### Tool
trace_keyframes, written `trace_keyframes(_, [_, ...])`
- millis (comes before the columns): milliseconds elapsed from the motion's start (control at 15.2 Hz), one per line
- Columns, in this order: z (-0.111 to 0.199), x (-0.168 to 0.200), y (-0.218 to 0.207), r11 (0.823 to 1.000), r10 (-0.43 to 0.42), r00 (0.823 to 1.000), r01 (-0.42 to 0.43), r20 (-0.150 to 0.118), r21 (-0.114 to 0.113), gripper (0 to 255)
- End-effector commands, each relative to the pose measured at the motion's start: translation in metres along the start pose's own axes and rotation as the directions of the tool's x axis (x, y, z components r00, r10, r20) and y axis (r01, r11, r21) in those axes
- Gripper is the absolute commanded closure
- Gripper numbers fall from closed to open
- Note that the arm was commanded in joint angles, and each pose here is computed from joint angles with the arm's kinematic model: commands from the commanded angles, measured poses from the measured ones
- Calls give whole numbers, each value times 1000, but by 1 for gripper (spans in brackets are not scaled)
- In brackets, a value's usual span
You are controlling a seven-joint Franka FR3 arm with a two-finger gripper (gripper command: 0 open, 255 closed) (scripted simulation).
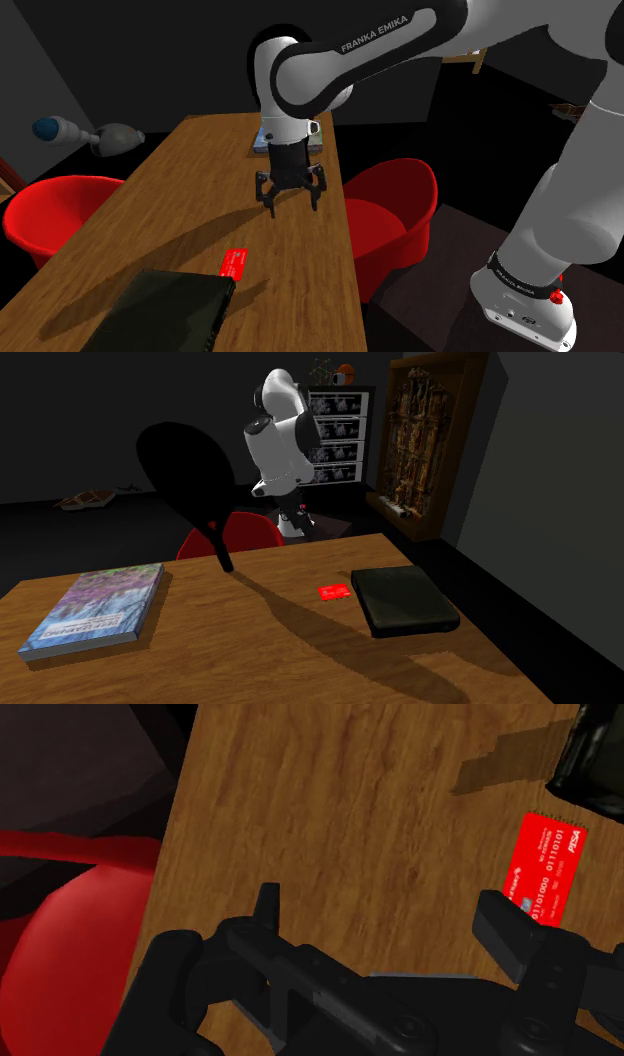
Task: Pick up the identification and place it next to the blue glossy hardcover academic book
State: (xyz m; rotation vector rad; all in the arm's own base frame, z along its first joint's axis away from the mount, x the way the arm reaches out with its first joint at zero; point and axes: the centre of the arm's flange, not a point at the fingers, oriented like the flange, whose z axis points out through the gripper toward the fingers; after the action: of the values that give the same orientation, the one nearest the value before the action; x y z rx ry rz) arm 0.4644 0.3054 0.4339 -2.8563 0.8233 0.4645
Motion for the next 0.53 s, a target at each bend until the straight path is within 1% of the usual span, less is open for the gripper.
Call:
trace_keyframes(0, [14, 6, -22, 999, 33, 999, -34, 37, 9, 0])
trace_keyframes(198, [34, 13, -54, 997, 78, 993, -80, 91, 20, 0])
trace_keyframes(462, [60, 23, -97, 989, 136, 977, -143, 163, 31, 0])
